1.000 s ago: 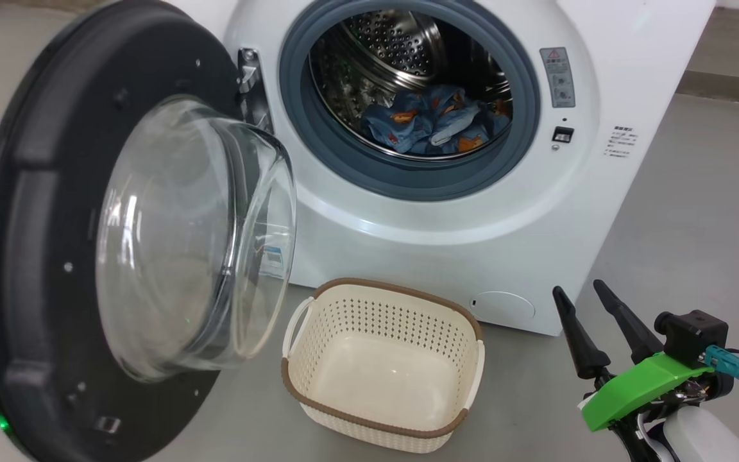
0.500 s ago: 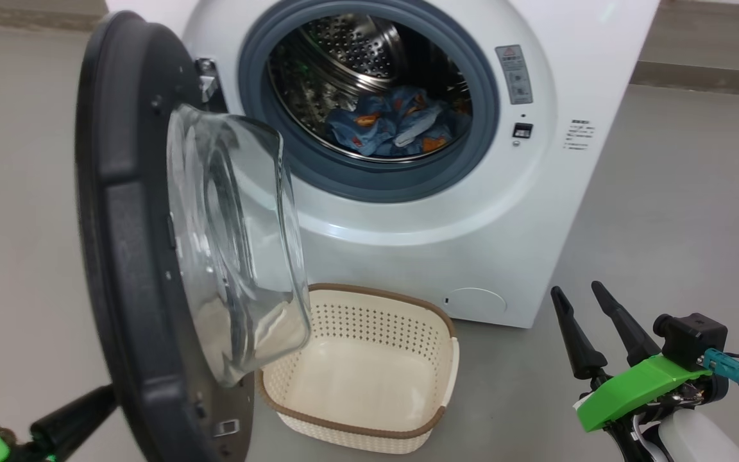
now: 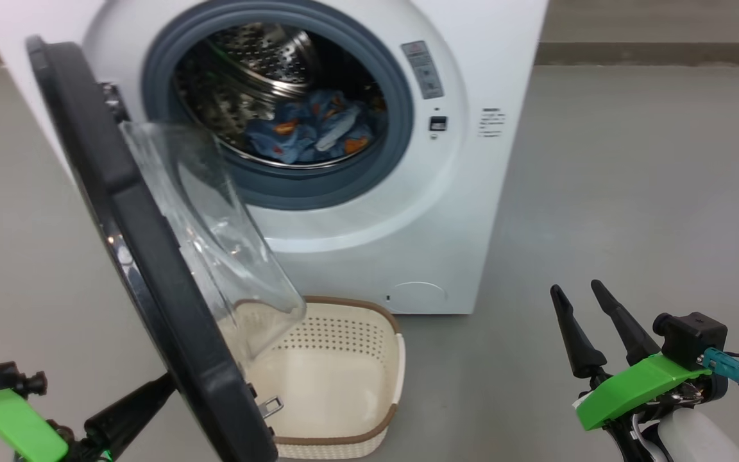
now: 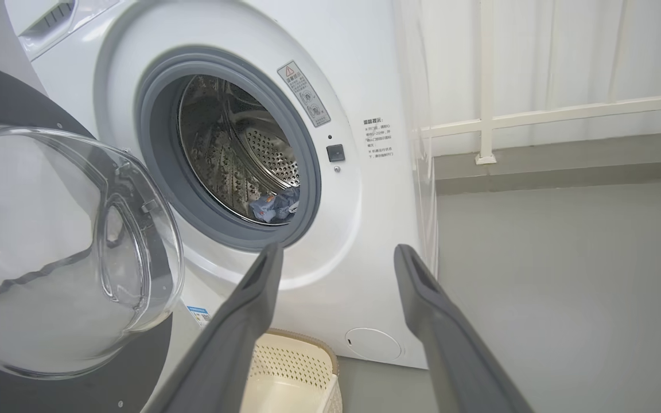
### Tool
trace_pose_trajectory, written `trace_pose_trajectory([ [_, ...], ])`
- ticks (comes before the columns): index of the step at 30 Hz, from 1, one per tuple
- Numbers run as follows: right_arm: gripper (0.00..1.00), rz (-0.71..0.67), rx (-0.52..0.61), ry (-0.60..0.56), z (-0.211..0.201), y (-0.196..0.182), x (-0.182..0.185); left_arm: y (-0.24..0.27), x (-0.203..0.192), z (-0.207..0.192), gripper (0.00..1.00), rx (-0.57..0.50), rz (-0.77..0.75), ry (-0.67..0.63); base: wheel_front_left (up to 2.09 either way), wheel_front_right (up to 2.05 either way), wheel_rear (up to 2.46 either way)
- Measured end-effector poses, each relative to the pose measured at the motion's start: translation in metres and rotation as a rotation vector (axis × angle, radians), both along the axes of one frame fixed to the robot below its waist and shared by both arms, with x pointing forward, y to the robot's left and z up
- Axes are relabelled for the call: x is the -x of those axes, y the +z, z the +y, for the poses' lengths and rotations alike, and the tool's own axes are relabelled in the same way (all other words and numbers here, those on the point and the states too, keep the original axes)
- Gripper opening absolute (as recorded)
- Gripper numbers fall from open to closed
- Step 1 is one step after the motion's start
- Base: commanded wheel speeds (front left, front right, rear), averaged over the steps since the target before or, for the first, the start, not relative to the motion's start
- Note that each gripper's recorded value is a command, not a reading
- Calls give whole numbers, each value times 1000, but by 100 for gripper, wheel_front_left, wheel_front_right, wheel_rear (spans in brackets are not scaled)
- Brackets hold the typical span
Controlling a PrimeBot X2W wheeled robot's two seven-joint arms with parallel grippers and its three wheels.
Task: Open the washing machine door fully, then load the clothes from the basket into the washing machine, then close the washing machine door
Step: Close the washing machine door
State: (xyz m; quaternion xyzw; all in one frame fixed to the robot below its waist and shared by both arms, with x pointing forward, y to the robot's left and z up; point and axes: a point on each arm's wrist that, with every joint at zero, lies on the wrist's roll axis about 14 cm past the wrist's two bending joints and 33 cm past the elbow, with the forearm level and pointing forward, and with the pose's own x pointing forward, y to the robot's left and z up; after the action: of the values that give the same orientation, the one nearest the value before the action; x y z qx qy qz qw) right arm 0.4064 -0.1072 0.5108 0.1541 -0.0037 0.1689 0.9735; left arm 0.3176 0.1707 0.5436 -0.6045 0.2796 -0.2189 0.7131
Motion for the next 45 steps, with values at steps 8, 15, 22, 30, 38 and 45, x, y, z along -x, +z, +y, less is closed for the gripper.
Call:
trace_pose_trajectory([
  [8, 100, 4, -1, -104, -38, -2, 12, -7, -32, -32, 0, 13, -11, -48, 0, 0, 0],
  [15, 100, 11, 2, -194, -71, -5, 26, -3, -53, -65, 0, 36, -37, -114, 0, 0, 0],
  [22, 100, 24, 4, -247, -89, -9, 35, 0, -67, -89, 0, 43, -60, -175, 0, 0, 0],
  [30, 100, 27, 3, -240, -87, -10, 32, 1, -68, -87, 0, 47, -73, -162, 0, 0, 0],
  [38, 100, 18, 2, -210, -76, -7, 26, 7, -66, -73, 0, 27, -113, -113, 0, 0, 0],
  [45, 100, 8, -1, -202, -73, -4, 21, 15, -70, -53, 22, -57, -198, -17, 0, 0, 0],
])
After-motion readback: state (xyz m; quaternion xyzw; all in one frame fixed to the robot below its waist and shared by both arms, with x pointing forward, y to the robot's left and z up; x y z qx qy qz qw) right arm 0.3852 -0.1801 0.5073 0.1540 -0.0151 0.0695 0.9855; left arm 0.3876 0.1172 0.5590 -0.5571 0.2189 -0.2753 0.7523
